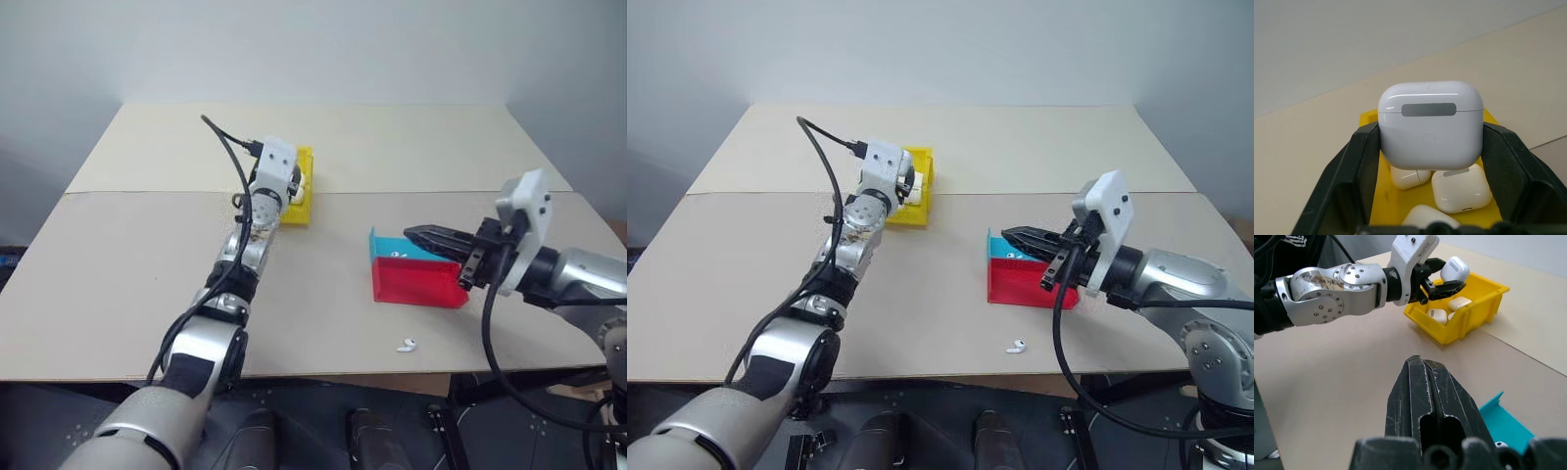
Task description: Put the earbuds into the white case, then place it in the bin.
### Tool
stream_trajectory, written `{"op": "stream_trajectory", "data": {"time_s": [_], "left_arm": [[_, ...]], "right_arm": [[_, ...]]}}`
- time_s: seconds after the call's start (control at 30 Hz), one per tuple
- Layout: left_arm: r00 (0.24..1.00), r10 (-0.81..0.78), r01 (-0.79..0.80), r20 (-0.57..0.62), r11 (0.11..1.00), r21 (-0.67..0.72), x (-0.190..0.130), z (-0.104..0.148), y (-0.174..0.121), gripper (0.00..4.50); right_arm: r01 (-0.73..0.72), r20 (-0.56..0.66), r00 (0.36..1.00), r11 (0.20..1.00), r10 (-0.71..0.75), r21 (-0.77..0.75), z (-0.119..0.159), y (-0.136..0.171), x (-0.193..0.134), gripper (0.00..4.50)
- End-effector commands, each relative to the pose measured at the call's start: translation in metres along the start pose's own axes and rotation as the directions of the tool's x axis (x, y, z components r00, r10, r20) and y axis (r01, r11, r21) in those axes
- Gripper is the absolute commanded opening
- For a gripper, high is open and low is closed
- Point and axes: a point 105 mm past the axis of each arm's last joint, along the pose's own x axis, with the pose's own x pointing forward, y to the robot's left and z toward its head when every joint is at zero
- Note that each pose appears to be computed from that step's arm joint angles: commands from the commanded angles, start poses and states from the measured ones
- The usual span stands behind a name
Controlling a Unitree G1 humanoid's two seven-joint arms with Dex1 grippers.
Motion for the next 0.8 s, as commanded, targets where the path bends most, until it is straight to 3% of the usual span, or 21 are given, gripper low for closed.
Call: {"op": "stream_trajectory", "data": {"time_s": [0.03,0.23,0.27,0.3,0.37,0.43,0.5,0.63,0.8], "left_arm": [[0.997,0.006,-0.005,0.074,1.000,-0.016,0.004,0.026,0.001,4.42],[0.989,0.107,-0.098,0.099,0.991,-0.087,0.003,0.038,0.022,4.47],[0.987,0.089,-0.064,0.133,0.981,-0.181,-0.001,0.047,0.028,4.47],[0.988,0.048,0.008,0.146,0.932,-0.362,-0.006,0.051,0.035,4.47],[0.950,-0.111,0.265,0.290,0.779,-0.569,-0.028,0.057,0.040,4.47],[0.896,-0.233,0.409,0.378,0.763,-0.500,-0.057,0.054,0.045,4.47],[0.874,-0.320,0.458,0.366,0.795,-0.397,-0.086,0.045,0.050,4.47],[0.851,-0.417,0.514,0.319,0.788,-0.339,-0.130,0.035,0.074,4.47],[0.776,-0.618,0.631,0.127,0.766,-0.124,-0.190,0.008,0.100,4.47]], "right_arm": [[0.039,-0.016,0.999,0.999,-0.039,-0.017,0.001,-0.003,-0.001,0.00],[0.048,-0.029,0.998,0.999,-0.049,-0.020,-0.001,-0.003,-0.001,0.00],[0.050,-0.032,0.998,0.998,-0.050,-0.025,-0.002,-0.003,-0.002,0.00],[0.051,-0.036,0.998,0.998,-0.052,-0.033,-0.003,-0.003,-0.005,0.00],[0.050,-0.050,0.997,0.996,-0.054,-0.071,-0.006,-0.003,-0.013,0.00],[0.044,-0.060,0.997,0.989,-0.053,-0.139,-0.008,-0.002,-0.024,0.00],[0.027,-0.094,0.994,0.978,-0.047,-0.208,-0.012,-0.003,-0.039,0.00],[-0.013,-0.161,0.986,0.955,-0.037,-0.296,-0.013,-0.008,-0.069,0.00],[-0.105,-0.245,0.969,0.902,-0.001,-0.419,-0.006,-0.015,-0.107,0.00]]}}
